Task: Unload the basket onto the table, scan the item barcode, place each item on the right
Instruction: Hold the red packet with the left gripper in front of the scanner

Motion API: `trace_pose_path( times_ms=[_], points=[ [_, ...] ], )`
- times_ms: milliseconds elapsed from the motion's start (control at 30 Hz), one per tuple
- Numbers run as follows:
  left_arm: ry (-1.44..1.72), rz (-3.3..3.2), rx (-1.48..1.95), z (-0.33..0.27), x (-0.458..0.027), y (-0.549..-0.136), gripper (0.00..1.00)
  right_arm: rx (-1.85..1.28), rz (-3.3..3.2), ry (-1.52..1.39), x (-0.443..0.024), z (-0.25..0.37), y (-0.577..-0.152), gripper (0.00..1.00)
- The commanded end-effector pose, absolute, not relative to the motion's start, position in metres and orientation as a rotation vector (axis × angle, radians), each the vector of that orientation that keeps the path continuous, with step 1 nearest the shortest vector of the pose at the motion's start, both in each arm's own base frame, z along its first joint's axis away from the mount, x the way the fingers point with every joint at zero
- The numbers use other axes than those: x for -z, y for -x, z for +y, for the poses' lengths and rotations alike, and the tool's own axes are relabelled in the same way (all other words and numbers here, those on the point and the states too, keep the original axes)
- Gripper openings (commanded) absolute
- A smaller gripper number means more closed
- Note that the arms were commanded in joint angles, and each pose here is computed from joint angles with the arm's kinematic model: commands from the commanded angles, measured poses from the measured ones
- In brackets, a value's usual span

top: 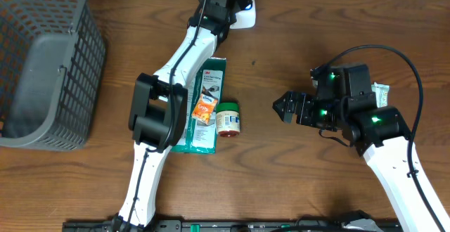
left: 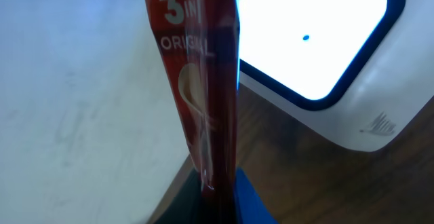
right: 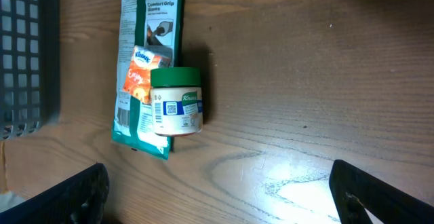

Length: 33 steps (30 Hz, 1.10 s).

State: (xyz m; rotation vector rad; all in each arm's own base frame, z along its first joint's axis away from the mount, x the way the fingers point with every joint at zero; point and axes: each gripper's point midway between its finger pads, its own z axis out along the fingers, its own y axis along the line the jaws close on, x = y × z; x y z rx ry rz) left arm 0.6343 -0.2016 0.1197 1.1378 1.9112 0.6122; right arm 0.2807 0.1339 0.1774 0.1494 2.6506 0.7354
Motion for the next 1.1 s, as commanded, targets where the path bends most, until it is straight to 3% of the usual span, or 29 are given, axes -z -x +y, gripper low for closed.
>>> trace_pose_path(
  times_ms=[0,533,1067],
  points=[
    [-1.266,1.822,-0.716,-0.199,-0.12,-0.641,0.07,-0.727,2.638,-0.124,-0.181,0.134,-0.282,0.99],
    [-1.412,1.752,-0.795,-0.195,-0.07,-0.655,0.07,-0.727,2.638,-0.124,-0.181,0.134,-0.282,0.99],
    [-1.354,1.709,-0.81,-0.198,-0.082,-0.664,0.07,-0.727,2.638,-0.124,-0.181,0.134,-0.282,0.99]
  ],
)
